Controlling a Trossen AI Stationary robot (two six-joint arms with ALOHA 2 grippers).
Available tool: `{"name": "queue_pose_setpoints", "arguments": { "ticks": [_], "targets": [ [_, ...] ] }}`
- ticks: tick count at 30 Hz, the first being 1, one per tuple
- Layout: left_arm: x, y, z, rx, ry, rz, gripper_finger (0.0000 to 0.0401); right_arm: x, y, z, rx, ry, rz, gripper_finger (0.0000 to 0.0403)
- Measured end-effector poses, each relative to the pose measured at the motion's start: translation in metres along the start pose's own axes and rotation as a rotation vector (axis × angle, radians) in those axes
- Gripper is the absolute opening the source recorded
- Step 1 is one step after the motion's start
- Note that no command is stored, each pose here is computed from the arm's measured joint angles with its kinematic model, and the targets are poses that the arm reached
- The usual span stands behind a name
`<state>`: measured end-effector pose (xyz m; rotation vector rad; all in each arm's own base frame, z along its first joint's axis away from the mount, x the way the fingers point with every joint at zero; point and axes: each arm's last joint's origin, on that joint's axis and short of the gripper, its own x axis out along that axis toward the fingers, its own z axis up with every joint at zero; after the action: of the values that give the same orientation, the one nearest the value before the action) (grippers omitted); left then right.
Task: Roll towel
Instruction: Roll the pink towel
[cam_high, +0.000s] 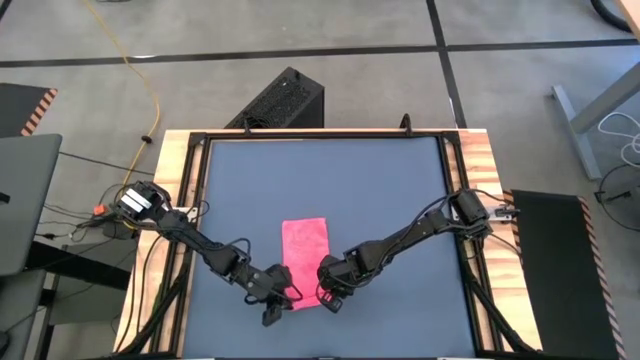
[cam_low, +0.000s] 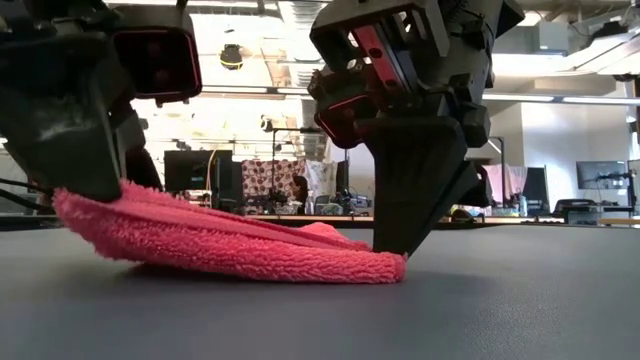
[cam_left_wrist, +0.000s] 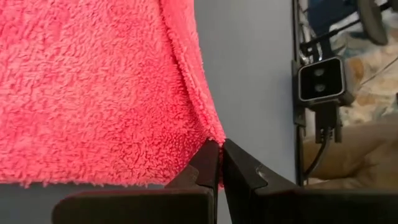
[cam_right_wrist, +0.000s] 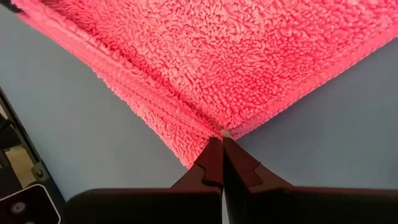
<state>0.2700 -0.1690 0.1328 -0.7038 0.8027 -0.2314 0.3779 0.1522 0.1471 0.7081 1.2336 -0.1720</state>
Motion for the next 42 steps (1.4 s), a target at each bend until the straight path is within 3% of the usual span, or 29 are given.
{"name": "queue_pose_setpoints", "arguments": {
  "ticks": [5, 10, 20, 30, 36, 42],
  "targets": [
    [-0.002, 0.009, -0.007, -0.077, 0.0, 0.008, 0.0, 0.0, 0.0, 0.0, 0.002, -0.002, 0.002, 0.0017],
    [-0.004, 0.02, -0.01, -0.238, -0.025, 0.053, 0.0, 0.0, 0.0, 0.0, 0.004, -0.003, -0.001, 0.0017],
    [-0.007, 0.025, -0.01, -0.408, -0.065, -0.028, 0.0, 0.0, -0.001, 0.0, 0.007, 0.002, -0.006, 0.0018],
    [-0.008, 0.04, -0.016, -0.659, -0.009, 0.147, 0.0, 0.0, 0.0, 0.0, 0.009, -0.003, 0.0, 0.0018],
    [-0.009, 0.045, -0.014, -0.684, -0.001, 0.172, 0.0, 0.0, 0.0, 0.0, 0.01, -0.007, 0.002, 0.0026],
    [-0.009, 0.048, -0.016, -0.673, 0.024, 0.197, 0.0, -0.001, 0.004, 0.002, -0.01, -0.079, 0.003, 0.0072]
  ]
}}
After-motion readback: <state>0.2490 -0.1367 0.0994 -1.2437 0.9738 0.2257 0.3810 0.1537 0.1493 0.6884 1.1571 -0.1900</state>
